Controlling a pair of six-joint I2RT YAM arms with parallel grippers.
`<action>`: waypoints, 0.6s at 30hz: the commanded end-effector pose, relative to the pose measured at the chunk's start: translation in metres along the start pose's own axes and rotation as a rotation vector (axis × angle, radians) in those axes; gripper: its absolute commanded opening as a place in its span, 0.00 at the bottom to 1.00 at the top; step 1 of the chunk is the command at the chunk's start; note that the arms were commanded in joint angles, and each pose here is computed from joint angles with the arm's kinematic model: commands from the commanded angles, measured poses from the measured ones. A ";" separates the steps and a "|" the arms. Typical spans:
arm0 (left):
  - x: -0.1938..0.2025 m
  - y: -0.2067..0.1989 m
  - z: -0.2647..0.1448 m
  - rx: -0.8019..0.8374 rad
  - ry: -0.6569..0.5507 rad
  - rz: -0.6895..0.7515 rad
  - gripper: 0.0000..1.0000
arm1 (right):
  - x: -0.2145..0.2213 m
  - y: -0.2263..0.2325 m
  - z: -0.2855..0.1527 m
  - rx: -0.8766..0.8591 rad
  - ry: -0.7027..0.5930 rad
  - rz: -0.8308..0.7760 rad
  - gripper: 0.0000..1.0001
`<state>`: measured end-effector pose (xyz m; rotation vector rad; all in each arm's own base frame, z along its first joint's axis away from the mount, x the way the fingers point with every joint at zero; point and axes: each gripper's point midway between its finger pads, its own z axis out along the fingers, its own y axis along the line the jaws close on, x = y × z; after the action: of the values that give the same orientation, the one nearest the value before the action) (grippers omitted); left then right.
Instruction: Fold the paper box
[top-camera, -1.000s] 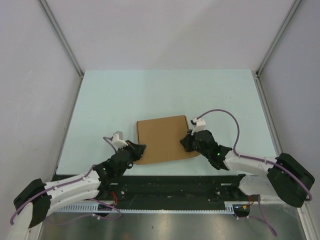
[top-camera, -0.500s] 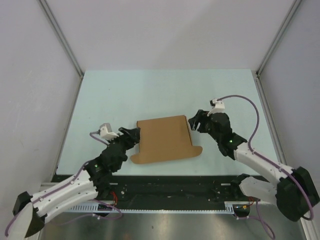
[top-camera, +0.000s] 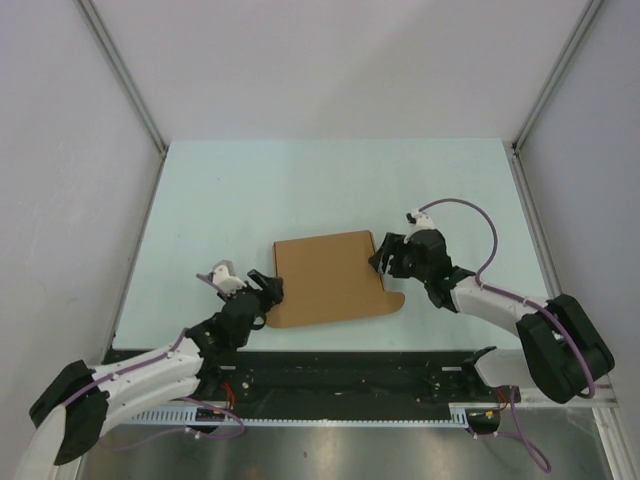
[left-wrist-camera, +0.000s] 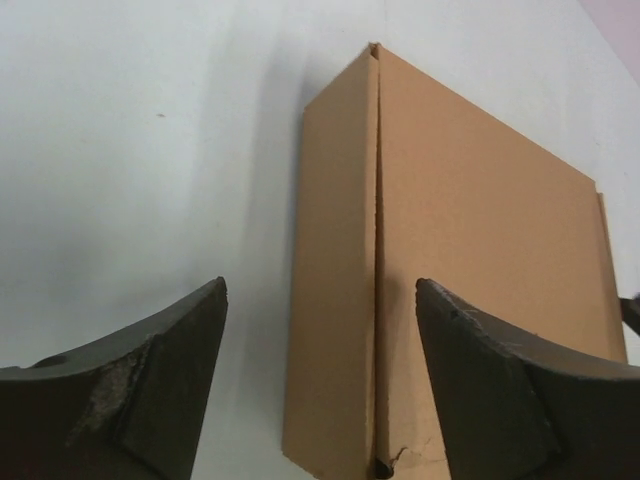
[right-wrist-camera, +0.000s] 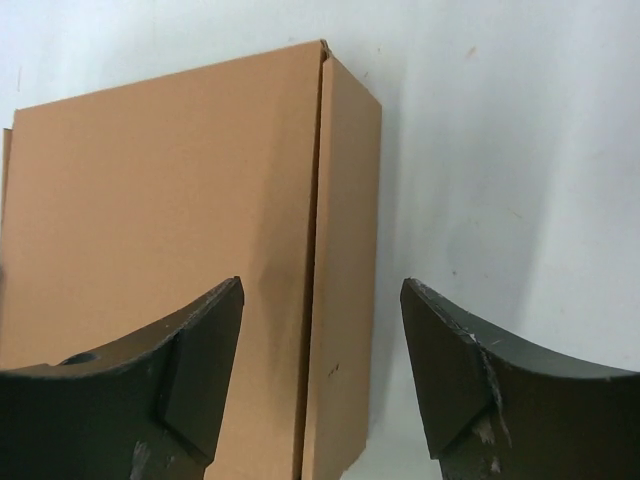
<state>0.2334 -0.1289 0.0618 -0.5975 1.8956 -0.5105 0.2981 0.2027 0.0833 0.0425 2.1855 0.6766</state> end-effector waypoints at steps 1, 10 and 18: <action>0.009 -0.017 0.003 0.080 0.038 -0.074 0.77 | 0.007 0.006 0.013 -0.050 0.027 0.025 0.68; 0.041 0.004 0.000 0.095 0.123 -0.083 0.49 | 0.044 -0.009 0.012 -0.072 0.094 0.071 0.58; 0.023 -0.038 0.017 0.160 0.093 0.007 0.43 | 0.051 -0.013 0.005 -0.098 0.090 0.191 0.55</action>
<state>0.2383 -0.1609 0.0597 -0.5646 1.8953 -0.6888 0.2917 0.2112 0.0625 0.1116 2.1569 0.8783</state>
